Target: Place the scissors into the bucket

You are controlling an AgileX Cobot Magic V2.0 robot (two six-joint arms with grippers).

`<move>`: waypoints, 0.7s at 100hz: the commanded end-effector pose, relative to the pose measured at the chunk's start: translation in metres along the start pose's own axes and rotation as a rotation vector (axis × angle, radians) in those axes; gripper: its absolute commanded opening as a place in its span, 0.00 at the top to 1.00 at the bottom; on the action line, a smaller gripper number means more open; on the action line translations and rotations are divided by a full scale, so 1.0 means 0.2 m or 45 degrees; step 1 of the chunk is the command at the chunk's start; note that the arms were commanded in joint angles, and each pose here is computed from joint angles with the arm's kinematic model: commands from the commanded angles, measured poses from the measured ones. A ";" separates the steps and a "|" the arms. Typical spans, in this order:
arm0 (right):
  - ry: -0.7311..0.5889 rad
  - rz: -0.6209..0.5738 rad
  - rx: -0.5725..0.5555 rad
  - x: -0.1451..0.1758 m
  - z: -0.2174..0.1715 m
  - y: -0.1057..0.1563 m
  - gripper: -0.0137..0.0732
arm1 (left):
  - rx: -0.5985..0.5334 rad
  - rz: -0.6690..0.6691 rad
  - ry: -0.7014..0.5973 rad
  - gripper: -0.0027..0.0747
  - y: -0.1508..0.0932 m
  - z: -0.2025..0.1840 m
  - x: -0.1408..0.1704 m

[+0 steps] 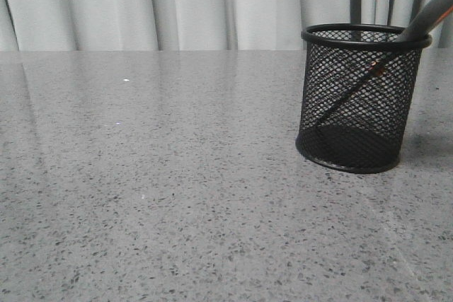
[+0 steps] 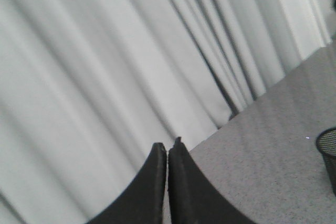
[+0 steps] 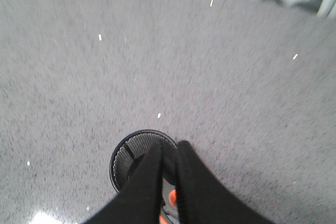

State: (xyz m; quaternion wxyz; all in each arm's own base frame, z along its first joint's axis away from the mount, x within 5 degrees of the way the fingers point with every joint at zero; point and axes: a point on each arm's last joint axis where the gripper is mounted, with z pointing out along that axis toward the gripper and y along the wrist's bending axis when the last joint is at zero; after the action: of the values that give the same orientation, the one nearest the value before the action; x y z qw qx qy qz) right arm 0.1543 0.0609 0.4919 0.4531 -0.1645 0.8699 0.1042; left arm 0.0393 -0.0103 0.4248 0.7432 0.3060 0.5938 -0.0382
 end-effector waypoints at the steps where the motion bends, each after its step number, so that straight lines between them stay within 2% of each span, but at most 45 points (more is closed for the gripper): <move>1: -0.301 -0.029 0.047 0.07 -0.22 -0.01 0.90 | -0.165 -0.167 -0.053 0.99 0.05 -0.10 0.05; 9: -0.436 -0.052 0.090 0.22 -0.28 -0.01 0.90 | -0.243 -0.212 -0.070 0.99 0.05 -0.21 0.16; 18: -0.550 -0.113 0.178 0.44 -0.30 -0.04 0.90 | -0.252 -0.214 -0.087 0.99 0.01 -0.27 0.28; 28: -0.589 -0.211 0.272 0.69 -0.19 -0.07 0.90 | -0.244 -0.213 -0.071 0.99 -0.04 -0.29 0.40; 36: -0.657 -0.240 0.271 0.85 -0.12 -0.07 0.90 | -0.219 -0.222 0.009 0.99 -0.07 -0.24 0.45; 55: -0.904 -0.259 0.245 1.02 -0.10 -0.05 0.90 | -0.183 -0.243 0.035 0.99 -0.10 -0.22 0.48; 70: -0.945 -0.260 0.246 1.04 -0.11 -0.05 0.90 | -0.181 -0.243 0.034 0.99 -0.10 -0.22 0.48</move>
State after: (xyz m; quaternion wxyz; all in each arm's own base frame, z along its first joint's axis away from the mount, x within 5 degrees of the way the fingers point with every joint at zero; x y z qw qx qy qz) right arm 0.0327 0.0050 0.3182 0.7157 -0.1577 0.6796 0.0330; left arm 0.0259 0.0234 0.3131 0.7188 0.1960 0.6657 -0.0422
